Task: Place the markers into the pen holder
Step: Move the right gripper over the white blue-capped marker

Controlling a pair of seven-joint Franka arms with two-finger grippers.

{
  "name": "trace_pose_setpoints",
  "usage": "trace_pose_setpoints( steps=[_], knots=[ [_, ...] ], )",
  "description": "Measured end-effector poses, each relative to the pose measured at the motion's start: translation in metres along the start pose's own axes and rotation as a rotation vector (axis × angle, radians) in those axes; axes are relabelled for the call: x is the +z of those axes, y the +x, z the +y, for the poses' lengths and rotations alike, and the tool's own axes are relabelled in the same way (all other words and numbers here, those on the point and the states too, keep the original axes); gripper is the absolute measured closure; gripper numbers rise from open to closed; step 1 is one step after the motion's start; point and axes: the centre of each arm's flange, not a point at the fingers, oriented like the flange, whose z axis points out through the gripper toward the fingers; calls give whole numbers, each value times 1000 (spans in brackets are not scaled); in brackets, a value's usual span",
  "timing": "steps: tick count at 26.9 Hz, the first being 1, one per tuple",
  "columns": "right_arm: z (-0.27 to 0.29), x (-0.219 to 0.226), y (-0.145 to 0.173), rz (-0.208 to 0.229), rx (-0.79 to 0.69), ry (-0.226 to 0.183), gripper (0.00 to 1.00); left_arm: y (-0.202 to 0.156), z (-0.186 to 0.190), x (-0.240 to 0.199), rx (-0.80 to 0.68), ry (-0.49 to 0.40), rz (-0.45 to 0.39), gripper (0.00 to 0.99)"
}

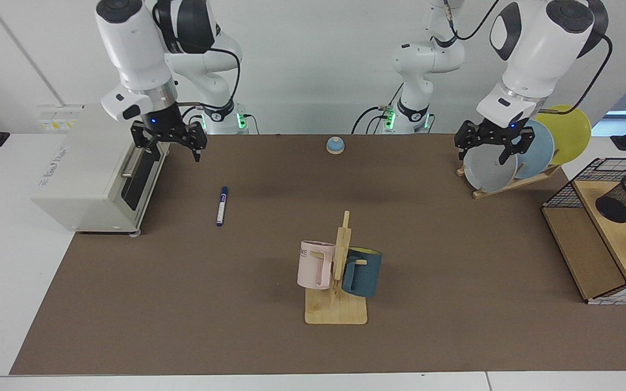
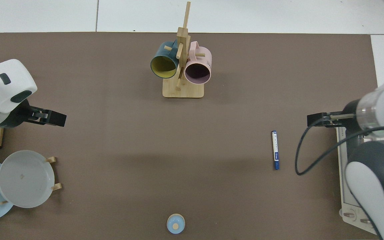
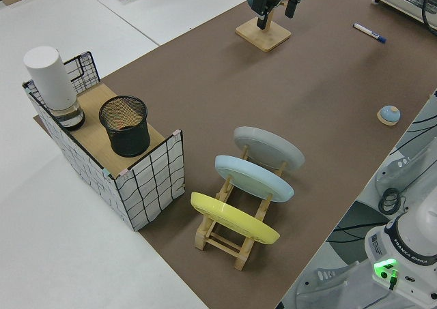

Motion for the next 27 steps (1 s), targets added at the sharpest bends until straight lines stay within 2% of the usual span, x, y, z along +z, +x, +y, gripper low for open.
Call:
trace_pose_setpoints(
  steps=[4, 8, 12, 20, 27],
  knots=[
    [-30, 41, 13, -24, -13, -6, 0, 0, 0, 0, 0, 0, 0, 0],
    [-37, 74, 23, -54, -18, -14, 0, 0, 0, 0, 0, 0, 0, 0],
    [-38, 117, 27, -57, -19, -16, 0, 0, 0, 0, 0, 0, 0, 0],
    [-31, 196, 8, -101, -13, -24, 0, 1, -1, 2, 0, -1, -3, 0],
    [-21, 226, -8, -111, -34, -21, 0, 1, -1, 2, 0, -1, -3, 0]
  ],
)
